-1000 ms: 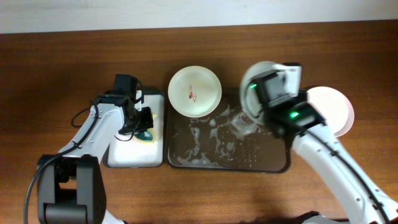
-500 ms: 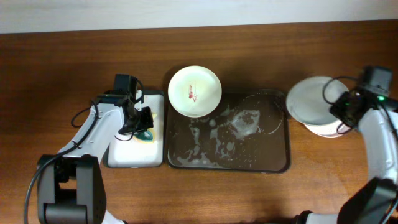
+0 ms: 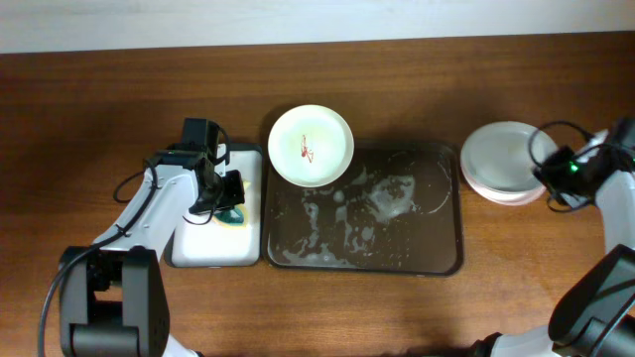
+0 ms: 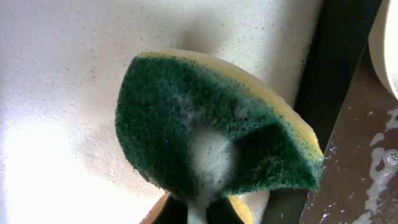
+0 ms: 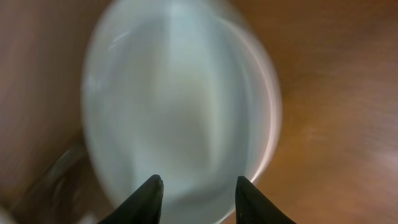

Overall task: Clean dirty plates on tray and stack at the side
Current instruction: 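Move the right gripper to the red-stained white plate and grip its rim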

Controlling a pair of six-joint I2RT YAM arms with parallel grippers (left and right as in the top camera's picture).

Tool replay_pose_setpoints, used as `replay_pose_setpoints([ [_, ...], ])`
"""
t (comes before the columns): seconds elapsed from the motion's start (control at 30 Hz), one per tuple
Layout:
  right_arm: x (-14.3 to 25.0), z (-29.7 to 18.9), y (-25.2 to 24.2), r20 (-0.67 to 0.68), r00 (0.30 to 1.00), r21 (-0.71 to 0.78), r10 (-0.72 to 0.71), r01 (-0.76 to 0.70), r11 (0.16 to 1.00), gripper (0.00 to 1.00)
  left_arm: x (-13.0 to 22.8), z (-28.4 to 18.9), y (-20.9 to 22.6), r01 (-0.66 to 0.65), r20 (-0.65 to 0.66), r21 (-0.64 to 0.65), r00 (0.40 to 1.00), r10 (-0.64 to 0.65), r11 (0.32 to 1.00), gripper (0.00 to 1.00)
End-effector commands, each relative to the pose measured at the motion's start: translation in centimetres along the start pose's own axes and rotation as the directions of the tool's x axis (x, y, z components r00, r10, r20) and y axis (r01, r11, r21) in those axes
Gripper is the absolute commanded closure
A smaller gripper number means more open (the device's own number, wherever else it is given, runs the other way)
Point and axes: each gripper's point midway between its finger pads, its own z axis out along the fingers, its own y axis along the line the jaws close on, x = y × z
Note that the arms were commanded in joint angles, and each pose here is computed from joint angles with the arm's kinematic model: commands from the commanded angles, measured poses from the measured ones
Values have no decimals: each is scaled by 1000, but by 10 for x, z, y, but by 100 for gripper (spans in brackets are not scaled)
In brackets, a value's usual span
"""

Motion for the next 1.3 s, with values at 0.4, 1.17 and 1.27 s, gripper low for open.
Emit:
replay_pose_setpoints([
  [0.4,102,19,188,12,767,-259,-641,622,739,61,2,3,1,-1,-11,7,1000,1,1000,100],
  [1.17,135,19,305,148,524,-313,-839,830,462,51,0,3,1,-2,-2,9,1000,2,1000,100],
  [1.27,151,48,307,113,514,-327,-850,827,456,51,0,3,0,-2,0,9,1000,2,1000,100],
])
